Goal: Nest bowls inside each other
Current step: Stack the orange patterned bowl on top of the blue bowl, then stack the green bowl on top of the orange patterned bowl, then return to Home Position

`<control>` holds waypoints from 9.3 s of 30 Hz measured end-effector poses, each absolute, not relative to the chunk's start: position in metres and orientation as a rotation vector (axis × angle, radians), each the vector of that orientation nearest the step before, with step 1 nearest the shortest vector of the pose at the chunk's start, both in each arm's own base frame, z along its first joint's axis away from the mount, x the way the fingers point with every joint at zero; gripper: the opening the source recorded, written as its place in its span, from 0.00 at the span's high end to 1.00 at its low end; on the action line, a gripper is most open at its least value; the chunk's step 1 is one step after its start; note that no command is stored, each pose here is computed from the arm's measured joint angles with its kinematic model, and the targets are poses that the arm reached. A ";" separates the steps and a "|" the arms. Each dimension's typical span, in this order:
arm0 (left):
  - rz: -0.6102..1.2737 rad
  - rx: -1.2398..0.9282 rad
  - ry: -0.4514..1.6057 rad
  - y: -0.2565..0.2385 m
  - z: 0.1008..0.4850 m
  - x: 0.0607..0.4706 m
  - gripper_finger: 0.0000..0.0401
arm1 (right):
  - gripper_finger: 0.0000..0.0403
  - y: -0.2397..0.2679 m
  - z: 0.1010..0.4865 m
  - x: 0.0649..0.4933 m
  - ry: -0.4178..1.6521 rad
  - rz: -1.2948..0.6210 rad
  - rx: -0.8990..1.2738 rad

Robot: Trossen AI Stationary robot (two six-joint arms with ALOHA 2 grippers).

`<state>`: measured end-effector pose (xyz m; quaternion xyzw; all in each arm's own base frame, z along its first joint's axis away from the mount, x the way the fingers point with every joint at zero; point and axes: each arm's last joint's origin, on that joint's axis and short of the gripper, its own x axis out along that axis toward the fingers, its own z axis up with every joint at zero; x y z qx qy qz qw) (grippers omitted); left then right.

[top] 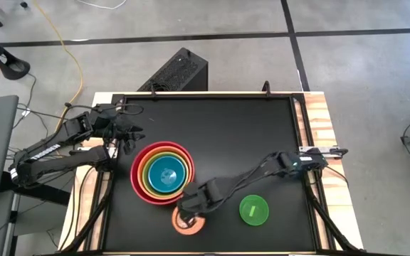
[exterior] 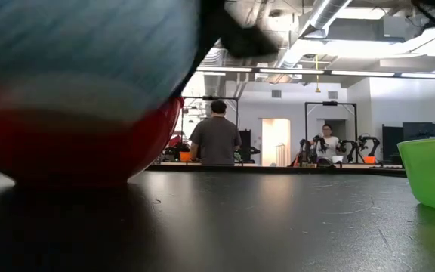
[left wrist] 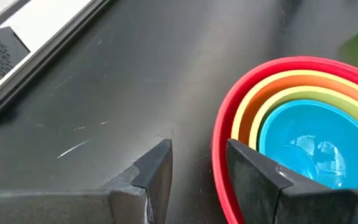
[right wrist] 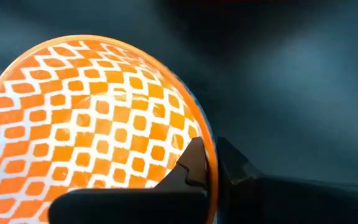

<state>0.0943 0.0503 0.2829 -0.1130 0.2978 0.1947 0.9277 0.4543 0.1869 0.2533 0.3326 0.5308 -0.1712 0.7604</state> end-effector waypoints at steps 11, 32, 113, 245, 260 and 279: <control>0.434 -0.223 0.611 0.051 0.283 0.094 0.65 | 0.98 0.110 0.354 0.432 0.904 -0.343 0.704; 0.454 -0.233 0.610 0.052 0.283 0.094 0.65 | 0.99 0.038 0.267 0.511 0.871 -0.338 0.645; 0.440 -0.313 0.593 0.051 0.283 0.094 0.65 | 0.54 0.170 0.180 0.229 1.362 -0.743 0.956; 0.184 -0.317 -0.135 0.032 0.216 0.077 0.69 | 0.80 -0.013 0.340 0.258 0.250 -0.031 0.439; 0.266 -0.361 -0.046 0.039 0.177 0.087 0.78 | 0.99 0.008 0.229 0.180 -0.009 0.062 0.477; 0.404 -0.402 -0.013 0.042 0.171 0.085 0.78 | 0.98 0.004 0.157 0.124 0.121 0.003 0.373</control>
